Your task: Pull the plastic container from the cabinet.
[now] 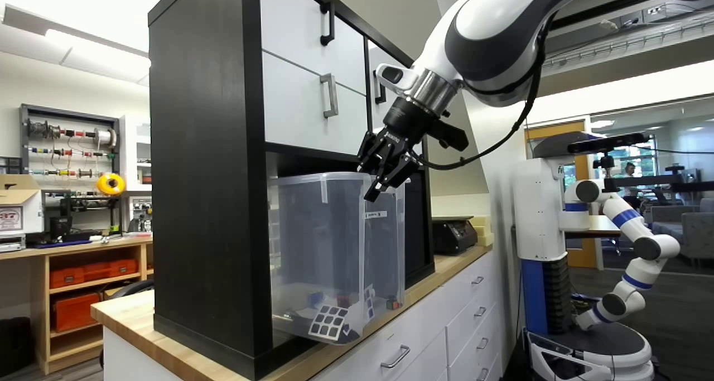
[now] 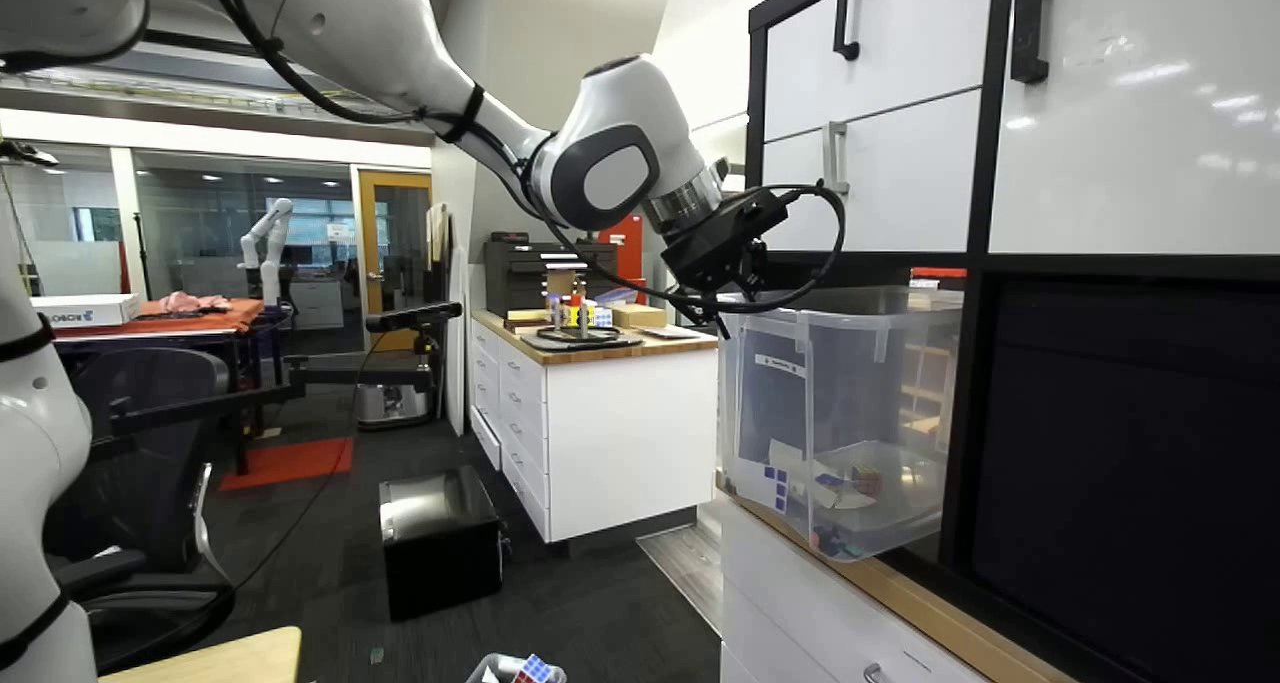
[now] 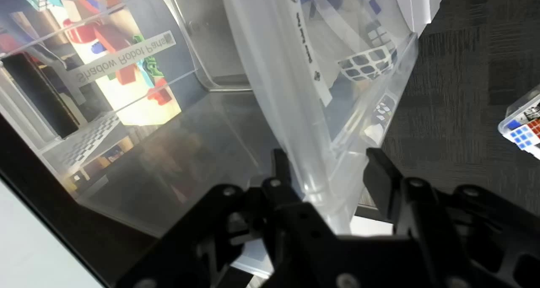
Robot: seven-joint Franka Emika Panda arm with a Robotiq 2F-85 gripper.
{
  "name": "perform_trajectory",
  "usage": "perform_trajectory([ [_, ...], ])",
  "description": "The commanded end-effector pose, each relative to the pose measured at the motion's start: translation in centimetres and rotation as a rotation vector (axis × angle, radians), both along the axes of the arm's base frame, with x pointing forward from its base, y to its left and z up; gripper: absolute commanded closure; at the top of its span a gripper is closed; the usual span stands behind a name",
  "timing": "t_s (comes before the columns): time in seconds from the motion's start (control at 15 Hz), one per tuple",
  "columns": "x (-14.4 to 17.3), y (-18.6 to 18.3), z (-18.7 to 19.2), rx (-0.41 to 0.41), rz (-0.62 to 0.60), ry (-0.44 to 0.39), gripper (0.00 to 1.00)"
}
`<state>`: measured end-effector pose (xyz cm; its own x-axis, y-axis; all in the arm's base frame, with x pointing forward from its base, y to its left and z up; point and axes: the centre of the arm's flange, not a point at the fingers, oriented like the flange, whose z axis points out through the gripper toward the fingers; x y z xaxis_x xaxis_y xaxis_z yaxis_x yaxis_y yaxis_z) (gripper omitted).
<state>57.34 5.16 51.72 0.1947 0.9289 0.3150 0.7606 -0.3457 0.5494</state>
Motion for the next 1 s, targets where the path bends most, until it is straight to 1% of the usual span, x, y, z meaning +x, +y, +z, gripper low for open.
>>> perform_trajectory([
  [0.0, -4.3, -0.6, 0.4, 0.039, -0.004, -0.008, 0.77],
  [0.27, -6.1, -0.4, 0.1, 0.065, -0.015, -0.002, 0.77],
  [0.33, -6.5, -0.5, 0.1, 0.062, -0.023, -0.006, 0.27],
  [0.4, -6.8, -0.6, 0.2, 0.060, -0.024, -0.007, 0.26],
  [0.47, -7.0, -0.7, 0.1, 0.059, -0.029, -0.011, 0.21],
  [0.67, -7.8, -1.1, 0.6, 0.067, -0.043, -0.025, 0.02],
  [0.8, -8.1, -1.4, 0.8, 0.075, -0.052, -0.024, 0.00],
  [0.93, -8.4, -1.5, 1.3, 0.076, -0.057, -0.024, 0.00],
])
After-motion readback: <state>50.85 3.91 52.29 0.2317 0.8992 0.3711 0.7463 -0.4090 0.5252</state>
